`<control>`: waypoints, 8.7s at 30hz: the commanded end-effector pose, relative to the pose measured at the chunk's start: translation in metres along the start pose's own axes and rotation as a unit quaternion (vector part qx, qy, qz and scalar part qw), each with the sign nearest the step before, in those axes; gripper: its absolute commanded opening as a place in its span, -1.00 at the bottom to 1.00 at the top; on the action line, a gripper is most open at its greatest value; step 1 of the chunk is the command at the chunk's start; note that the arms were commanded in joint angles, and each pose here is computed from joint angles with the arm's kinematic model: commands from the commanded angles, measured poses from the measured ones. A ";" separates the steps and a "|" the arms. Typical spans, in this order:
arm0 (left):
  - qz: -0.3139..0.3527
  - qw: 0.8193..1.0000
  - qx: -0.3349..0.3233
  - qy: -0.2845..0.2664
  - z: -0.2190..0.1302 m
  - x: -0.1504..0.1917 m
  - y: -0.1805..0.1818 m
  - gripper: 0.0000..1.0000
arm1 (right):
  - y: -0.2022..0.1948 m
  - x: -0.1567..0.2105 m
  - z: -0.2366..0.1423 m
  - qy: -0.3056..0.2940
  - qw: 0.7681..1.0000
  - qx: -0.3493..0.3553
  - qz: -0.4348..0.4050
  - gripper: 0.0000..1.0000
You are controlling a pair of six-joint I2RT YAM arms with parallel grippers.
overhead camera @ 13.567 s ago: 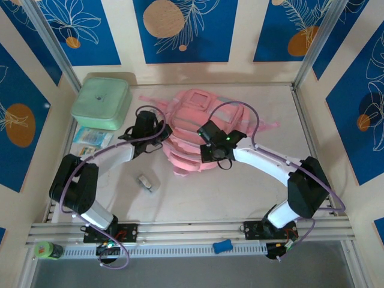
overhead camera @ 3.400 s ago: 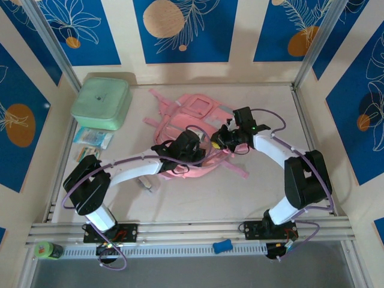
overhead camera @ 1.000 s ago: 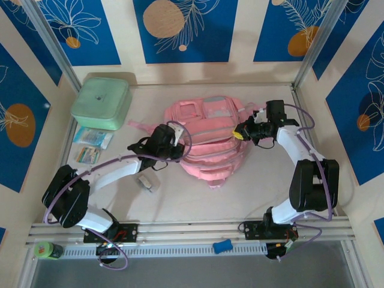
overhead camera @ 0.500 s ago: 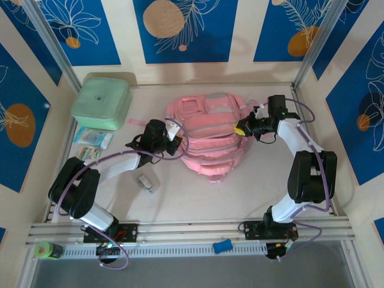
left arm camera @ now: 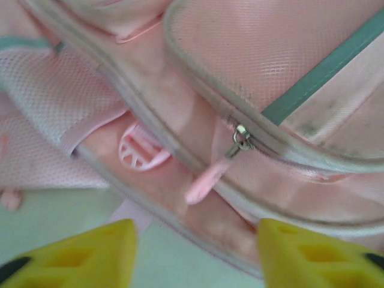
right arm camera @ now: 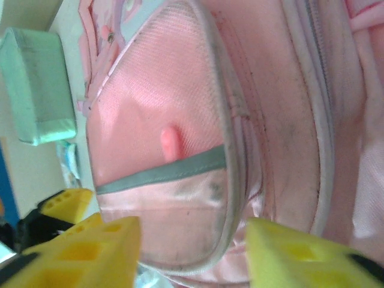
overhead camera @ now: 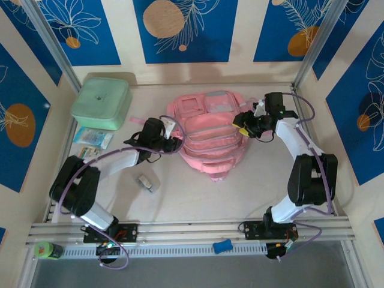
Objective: Pack the student bag
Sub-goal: Unzip the student bag at the center of the table, then pick up the loose stationery from the middle-left of the table, then open the student bag at the center of the table, then place the loose stationery in the student bag, then close the student bag at the center of the table.
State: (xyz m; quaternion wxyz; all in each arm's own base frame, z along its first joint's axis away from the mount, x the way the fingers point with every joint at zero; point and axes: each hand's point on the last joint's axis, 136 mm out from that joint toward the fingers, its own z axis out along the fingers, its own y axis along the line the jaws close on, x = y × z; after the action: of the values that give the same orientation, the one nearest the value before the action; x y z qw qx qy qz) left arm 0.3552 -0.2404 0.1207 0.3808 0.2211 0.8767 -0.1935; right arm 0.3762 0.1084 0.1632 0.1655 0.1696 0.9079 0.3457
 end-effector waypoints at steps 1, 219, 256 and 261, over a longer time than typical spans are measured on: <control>-0.051 0.999 0.005 -0.017 -0.034 -0.004 -0.003 0.33 | 0.004 0.019 -0.015 -0.028 0.998 0.038 -0.043 0.23; 0.017 0.997 0.022 -0.068 -0.004 -0.128 -0.153 -1.00 | 0.042 0.070 0.038 0.020 0.998 0.038 -0.043 0.11; -0.082 0.986 0.145 -0.005 -0.015 -0.087 -0.171 -0.16 | 0.003 0.121 -0.014 0.020 0.994 0.051 -0.094 -0.50; -0.157 0.977 0.142 -0.032 -0.034 -0.076 -0.129 0.14 | 0.000 0.139 -0.011 0.045 0.991 0.070 -0.105 -0.47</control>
State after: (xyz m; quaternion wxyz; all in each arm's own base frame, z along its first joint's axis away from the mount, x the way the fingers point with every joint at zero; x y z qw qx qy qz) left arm 0.3054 -0.3668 0.2059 0.3296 0.1744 0.8650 -0.3358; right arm 0.2685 0.1617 0.1603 0.1797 0.0845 0.9352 0.2931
